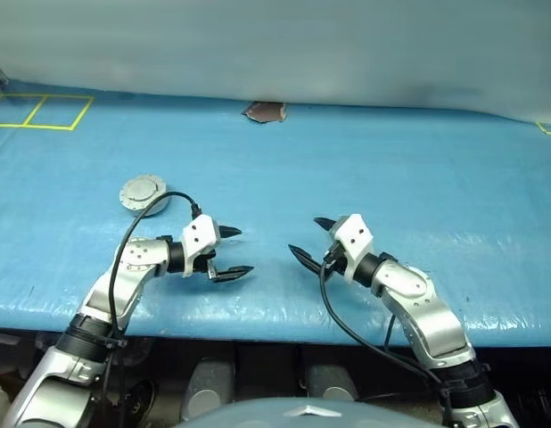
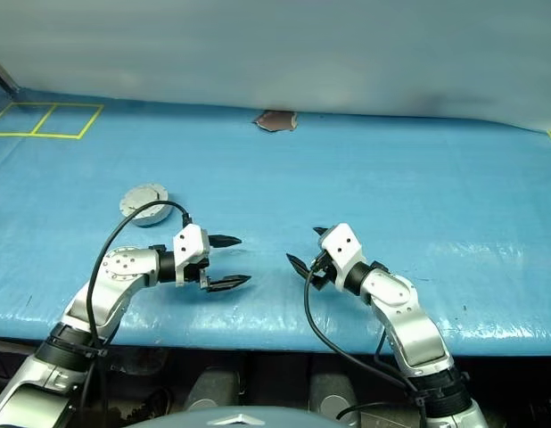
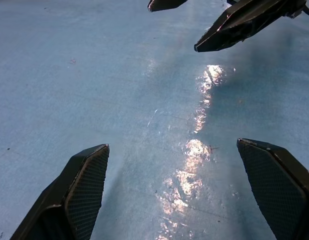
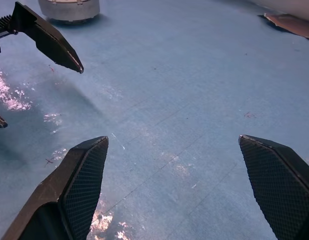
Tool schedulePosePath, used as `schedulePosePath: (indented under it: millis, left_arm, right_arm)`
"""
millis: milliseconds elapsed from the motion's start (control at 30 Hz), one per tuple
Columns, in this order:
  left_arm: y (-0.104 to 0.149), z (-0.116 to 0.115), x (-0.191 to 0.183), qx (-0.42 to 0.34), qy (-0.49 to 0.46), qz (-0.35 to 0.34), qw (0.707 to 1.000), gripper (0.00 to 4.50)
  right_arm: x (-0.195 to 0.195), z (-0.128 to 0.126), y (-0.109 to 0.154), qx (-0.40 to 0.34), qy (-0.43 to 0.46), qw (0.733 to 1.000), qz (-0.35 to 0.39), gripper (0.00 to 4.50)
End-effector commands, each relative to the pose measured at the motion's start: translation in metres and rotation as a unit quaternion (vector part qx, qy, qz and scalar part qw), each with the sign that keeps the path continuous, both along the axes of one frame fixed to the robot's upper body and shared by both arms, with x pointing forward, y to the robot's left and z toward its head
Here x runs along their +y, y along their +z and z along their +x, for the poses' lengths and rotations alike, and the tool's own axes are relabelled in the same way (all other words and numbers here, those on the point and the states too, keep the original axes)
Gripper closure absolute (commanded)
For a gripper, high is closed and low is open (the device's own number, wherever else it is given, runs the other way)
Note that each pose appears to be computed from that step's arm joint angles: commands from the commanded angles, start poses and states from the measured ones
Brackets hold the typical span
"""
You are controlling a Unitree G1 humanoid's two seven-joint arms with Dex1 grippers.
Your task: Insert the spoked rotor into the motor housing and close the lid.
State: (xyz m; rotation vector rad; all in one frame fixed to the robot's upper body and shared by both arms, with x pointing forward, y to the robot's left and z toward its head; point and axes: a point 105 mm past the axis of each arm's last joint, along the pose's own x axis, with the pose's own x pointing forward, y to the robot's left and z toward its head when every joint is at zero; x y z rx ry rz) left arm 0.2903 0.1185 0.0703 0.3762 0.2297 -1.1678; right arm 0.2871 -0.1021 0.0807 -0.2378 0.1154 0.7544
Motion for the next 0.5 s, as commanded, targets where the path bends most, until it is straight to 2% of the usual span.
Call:
schedulePosePath:
  millis: [33,500]
  left_arm:
    - [0.0082,0.0053,0.0038,-0.027,0.012,-0.008,1.0,0.03]
    - [0.0122,0.0115,0.0016,-0.042,0.023,-0.023,0.999,0.03]
  right_arm:
    - [0.0012,0.0022,0.0105,-0.029,-0.001,1.0,-0.001,0.09]
    - [0.0011,-0.0008,0.0067,-0.033,-0.013,0.999,-0.015,0.09]
